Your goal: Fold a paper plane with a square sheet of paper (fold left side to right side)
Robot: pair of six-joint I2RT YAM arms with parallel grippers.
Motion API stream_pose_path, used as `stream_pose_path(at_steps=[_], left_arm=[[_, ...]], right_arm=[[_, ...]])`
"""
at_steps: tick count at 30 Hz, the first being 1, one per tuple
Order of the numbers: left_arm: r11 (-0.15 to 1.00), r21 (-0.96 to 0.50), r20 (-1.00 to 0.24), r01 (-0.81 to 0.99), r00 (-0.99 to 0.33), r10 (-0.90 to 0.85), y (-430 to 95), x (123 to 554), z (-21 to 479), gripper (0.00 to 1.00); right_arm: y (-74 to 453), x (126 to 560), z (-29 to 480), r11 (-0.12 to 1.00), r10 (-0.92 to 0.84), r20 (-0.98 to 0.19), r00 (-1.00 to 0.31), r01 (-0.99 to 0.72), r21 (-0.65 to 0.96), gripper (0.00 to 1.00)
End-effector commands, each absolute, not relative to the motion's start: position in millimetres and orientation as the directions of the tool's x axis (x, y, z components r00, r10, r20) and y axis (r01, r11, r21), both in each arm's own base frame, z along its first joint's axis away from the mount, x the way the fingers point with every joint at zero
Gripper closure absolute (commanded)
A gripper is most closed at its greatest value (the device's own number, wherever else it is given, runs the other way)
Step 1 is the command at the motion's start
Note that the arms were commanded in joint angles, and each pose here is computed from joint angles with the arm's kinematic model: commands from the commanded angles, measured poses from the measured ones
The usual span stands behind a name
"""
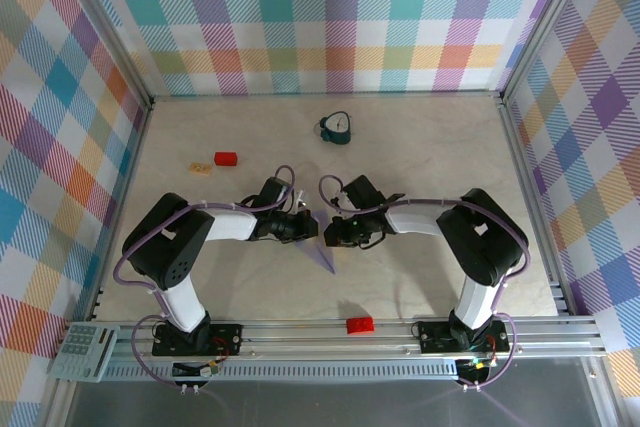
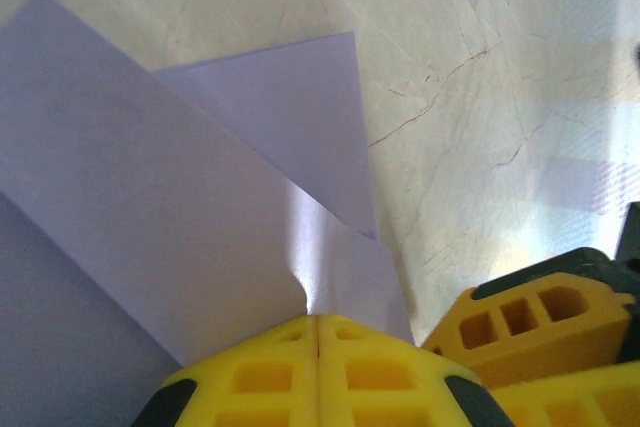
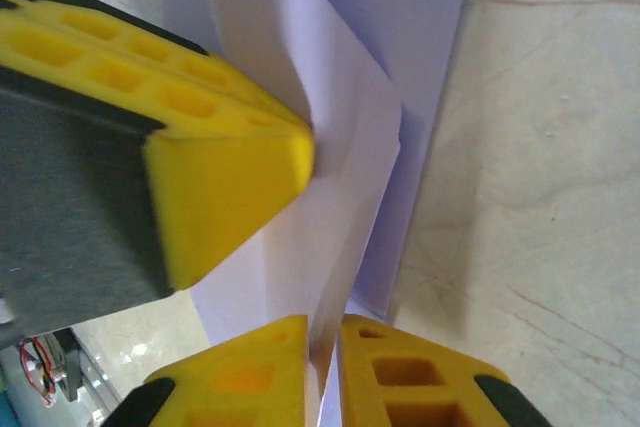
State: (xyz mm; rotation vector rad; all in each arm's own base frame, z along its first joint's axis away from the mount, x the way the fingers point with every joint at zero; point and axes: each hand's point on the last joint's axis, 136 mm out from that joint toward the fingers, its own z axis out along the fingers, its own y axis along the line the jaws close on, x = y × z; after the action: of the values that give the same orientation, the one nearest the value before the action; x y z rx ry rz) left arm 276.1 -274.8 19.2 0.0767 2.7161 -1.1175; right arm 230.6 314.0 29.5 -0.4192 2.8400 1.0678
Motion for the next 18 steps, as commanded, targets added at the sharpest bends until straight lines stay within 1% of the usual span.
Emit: stream_pose_path(at_steps=[1,5,7,9,14,18], left_arm=[[0.774,-0.629,-0.136,0.072,-0.991,-0.018,-255.9,258.0,-8.3,0.94],[0.772,-0.631,-0.138,0.074,-0.990,-0.018,-256.4,258.4,-7.2,0.94],[0.772,-0.632,-0.140,0.075,-0.990,-0.018,-256.6,258.8,-6.6,0.94],[0.771,-0.632,-0.140,0.075,-0.990,-0.018,-256.9,259.1,-6.6,0.94],[0.771,-0.633,-0.141,0.076,-0.990,-0.019,-257.4,260.1,-6.3,0.94],[0.771,-0.632,-0.140,0.075,-0.990,-0.018,-257.8,260.6,-7.2,0.94]], right_arm=[[310.9,235.1,60.3,0.704,-0.219,-0.205,-0.954,-0.300,0.643,0.80],[294.2,230.6,62.7,0.745,-0.218,-0.190,-0.957,-0.289,0.601,0.79],[292.0,225.9,65.5,0.743,-0.223,-0.186,-0.957,-0.291,0.602,0.79],[294.9,220.5,69.8,0.720,-0.228,-0.186,-0.956,-0.294,0.629,0.82],[319.9,199.7,77.6,0.605,-0.262,-0.156,-0.952,-0.288,0.742,0.93],[330.5,187.9,67.1,0.575,-0.287,-0.120,-0.950,-0.271,0.772,0.95]])
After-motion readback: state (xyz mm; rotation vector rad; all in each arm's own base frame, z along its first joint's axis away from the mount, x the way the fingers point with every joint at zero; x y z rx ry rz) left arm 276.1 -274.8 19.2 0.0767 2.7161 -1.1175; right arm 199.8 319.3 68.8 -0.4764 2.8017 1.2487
